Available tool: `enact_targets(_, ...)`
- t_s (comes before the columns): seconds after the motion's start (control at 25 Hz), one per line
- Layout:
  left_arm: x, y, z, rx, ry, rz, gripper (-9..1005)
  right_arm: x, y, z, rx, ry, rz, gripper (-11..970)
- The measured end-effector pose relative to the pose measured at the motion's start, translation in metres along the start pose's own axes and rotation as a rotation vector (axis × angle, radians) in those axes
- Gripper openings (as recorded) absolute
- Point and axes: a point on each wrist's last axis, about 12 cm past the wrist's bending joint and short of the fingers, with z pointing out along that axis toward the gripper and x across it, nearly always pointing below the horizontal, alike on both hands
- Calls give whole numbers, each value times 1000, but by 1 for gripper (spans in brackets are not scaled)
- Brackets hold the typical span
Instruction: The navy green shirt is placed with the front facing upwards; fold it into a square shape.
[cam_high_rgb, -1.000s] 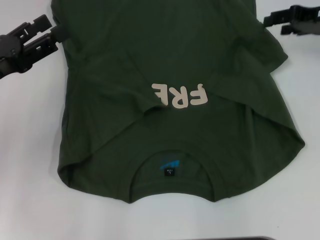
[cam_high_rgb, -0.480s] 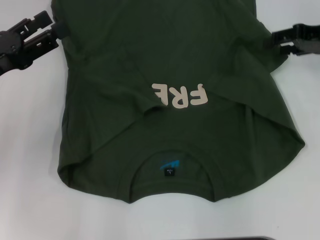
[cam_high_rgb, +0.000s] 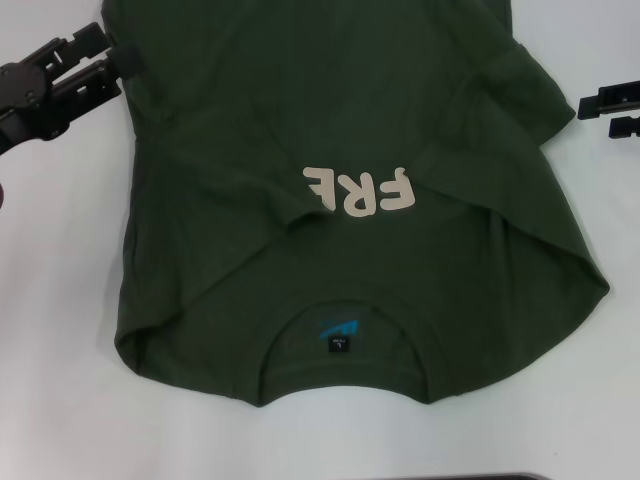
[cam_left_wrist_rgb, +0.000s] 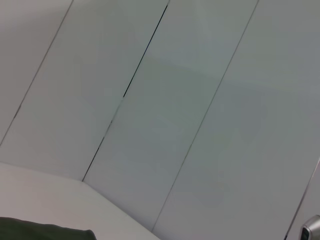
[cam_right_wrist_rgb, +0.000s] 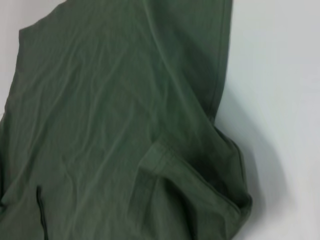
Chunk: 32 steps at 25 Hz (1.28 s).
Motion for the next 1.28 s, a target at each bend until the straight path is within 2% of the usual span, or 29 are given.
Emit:
enact_targets(0.36, 0, 0, -2, -5, -1, -2, 813, 2, 4, 5, -14, 16, -3, 687)
enact_targets(0.56, -2, 2, -3, -17, 1, -15, 813, 6, 7, -2, -51, 86, -11, 687)
enact_targets(0.72, -6, 7, -4, -40, 6, -84, 813, 18, 11, -16, -126, 203, -30, 688)
enact_targets(0.84, -13, 12, -9, -54, 26, -179, 813, 29, 11, -26, -212, 233, -78, 688)
enact_targets(0.88, -16, 14, -11, -59, 34, -219, 813, 36, 9, -32, -295, 184, -137, 688)
enact_targets(0.96, -24, 19, -18, -76, 46, -295, 813, 38, 8, -35, -338, 128, -161, 688)
enact_targets(1.12, -33, 26, -28, -106, 52, -384, 813, 50, -1, -46, -525, -242, -234, 688)
enact_targets(1.2, -33, 26, -29, -113, 62, -408, 813, 55, -6, -45, -550, -350, -238, 688)
enact_targets(1.28, -33, 27, -29, -121, 93, -437, 813, 58, -8, -42, -544, -349, -230, 689)
